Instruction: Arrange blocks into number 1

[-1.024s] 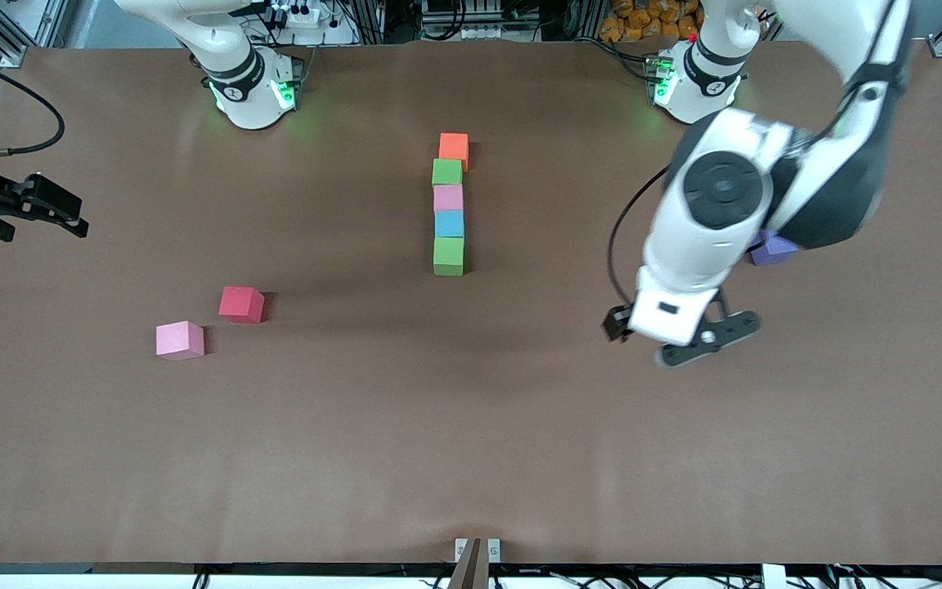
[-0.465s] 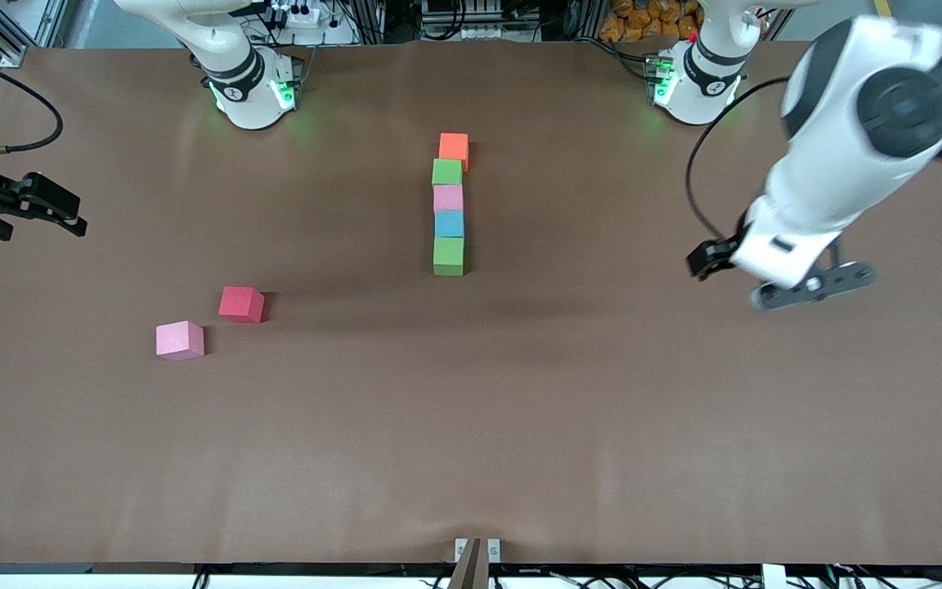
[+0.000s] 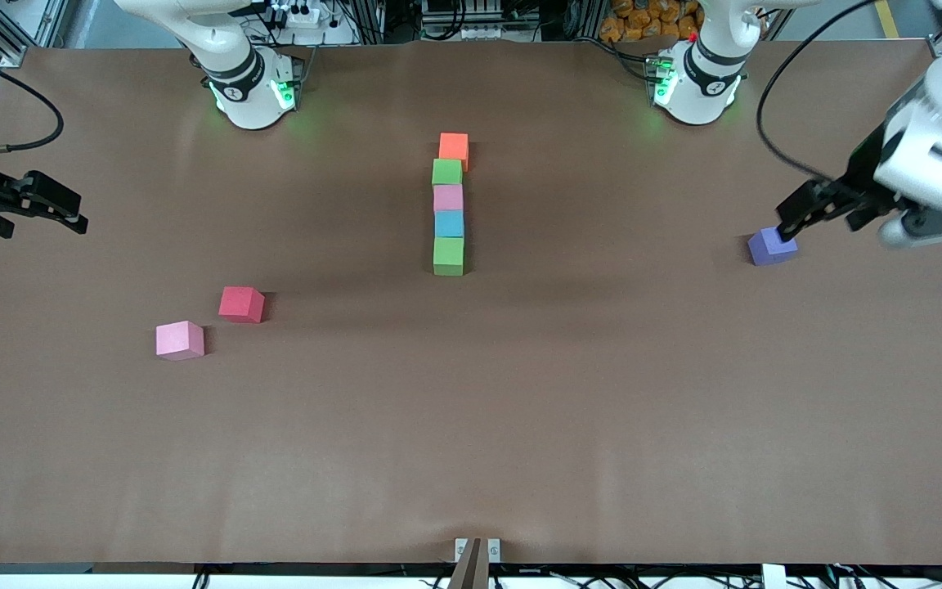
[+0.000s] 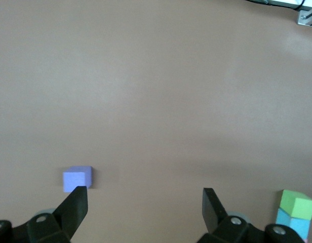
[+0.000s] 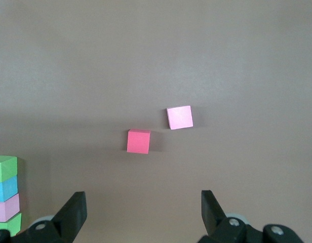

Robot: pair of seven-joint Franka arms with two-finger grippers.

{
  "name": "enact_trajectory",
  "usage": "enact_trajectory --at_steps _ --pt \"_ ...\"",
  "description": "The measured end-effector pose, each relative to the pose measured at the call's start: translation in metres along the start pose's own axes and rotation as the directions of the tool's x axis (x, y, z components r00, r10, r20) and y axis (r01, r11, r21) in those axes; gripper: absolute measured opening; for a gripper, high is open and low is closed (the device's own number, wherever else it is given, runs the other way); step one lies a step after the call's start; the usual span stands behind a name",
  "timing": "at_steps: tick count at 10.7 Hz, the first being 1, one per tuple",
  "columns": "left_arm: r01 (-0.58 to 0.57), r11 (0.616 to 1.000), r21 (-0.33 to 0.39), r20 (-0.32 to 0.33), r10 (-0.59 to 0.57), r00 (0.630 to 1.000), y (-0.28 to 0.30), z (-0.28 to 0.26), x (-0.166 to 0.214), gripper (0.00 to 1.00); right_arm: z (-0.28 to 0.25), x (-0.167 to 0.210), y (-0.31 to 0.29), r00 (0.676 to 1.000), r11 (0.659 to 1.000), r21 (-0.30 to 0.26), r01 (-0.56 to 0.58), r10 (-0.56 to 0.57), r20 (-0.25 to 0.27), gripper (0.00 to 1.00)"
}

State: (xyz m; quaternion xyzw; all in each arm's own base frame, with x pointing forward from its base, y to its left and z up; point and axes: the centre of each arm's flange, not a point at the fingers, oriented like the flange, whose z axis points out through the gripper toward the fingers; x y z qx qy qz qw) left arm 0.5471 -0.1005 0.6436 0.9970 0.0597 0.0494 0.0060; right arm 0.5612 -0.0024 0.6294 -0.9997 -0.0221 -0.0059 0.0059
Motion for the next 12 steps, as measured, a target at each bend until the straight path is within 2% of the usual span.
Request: enact_trajectory --at_steps 1,5,10,12 --pt "-0.041 0.999 0.011 0.0 0.041 0.999 -0.001 -0.008 -0.005 1.0 -0.001 0.0 0.0 1.0 1.0 0.0 0.0 0.0 0.0 1.0" --pt "-0.16 0.987 0.031 0.109 0.156 0.982 -0.013 -0.026 -0.021 1.0 -0.003 -0.001 0.0 1.0 1.0 0.0 0.001 -0.001 0.0 1.0" --pt "-0.165 0.986 0.032 0.128 0.16 0.979 -0.018 -0.026 -0.022 1.0 -0.003 -0.003 0.0 1.0 1.0 0.001 0.0 0.0 0.017 1.0" --pt "-0.165 0.986 0.032 0.127 0.16 0.979 -0.018 -0.026 -0.022 1.0 -0.014 -0.003 0.0 1.0 1.0 0.0 0.0 0.0 -0.002 1.0"
